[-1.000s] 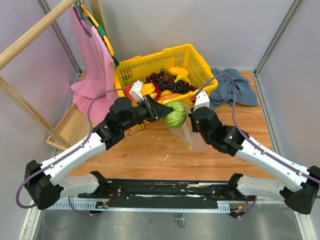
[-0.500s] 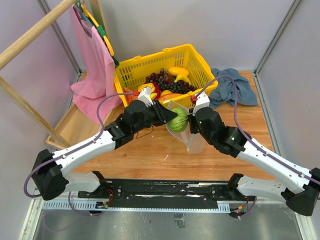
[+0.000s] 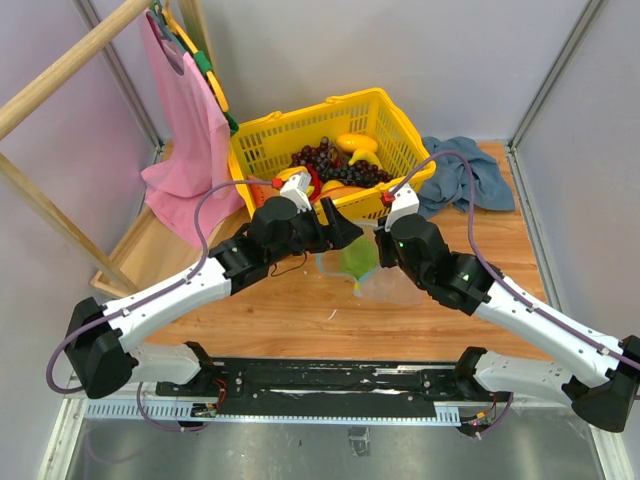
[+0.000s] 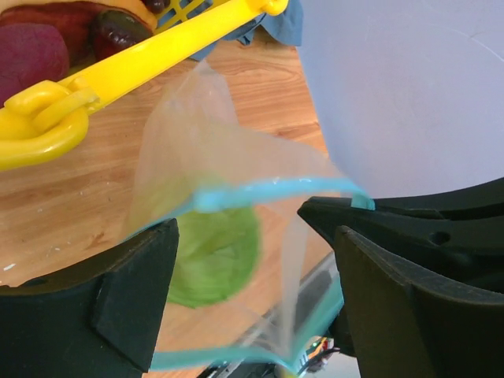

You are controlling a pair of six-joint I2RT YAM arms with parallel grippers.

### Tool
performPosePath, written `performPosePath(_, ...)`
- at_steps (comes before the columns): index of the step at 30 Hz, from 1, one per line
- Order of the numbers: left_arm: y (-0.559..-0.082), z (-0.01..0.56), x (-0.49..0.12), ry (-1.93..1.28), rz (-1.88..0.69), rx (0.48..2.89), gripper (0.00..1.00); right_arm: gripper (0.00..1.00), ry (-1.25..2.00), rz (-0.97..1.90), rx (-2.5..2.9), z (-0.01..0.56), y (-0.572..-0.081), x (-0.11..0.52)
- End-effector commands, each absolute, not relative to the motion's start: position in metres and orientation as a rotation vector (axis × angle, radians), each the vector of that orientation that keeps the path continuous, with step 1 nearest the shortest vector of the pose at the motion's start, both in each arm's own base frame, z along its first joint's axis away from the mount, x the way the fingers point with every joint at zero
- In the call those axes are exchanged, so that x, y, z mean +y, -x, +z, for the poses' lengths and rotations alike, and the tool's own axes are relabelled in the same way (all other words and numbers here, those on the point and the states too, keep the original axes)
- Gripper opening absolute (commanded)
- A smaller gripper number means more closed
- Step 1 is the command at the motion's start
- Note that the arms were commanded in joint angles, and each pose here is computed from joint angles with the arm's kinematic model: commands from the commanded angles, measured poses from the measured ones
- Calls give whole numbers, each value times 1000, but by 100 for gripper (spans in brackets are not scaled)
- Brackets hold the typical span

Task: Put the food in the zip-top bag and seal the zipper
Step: Place the fake vegetable in the zipper food storage bag.

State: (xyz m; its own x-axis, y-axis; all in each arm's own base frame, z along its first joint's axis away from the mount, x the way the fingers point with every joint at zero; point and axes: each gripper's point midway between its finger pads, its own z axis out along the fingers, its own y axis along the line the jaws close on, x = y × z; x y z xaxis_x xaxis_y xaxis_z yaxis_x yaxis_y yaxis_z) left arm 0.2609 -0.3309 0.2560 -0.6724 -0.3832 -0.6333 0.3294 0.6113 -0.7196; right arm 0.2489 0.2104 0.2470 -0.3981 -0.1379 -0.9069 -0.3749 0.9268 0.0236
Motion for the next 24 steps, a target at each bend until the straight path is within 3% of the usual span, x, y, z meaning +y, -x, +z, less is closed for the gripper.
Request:
performPosePath(1, -252, 294, -329, -42, -1128, 1948, 84, 1, 342, 277, 1959, 253, -253, 209)
performPosePath(12, -235, 281, -291, -151, -916, 2059, 85, 1, 340, 303, 1922, 262, -253, 210)
performPosePath(19, -209, 259, -303, -183, -1079, 2123, 85, 1, 301, 256, 1922, 262, -256, 201)
performPosePath(24, -207, 232, -312, -183, -1097, 2195, 78, 1, 316, 274, 1932, 259, -256, 206)
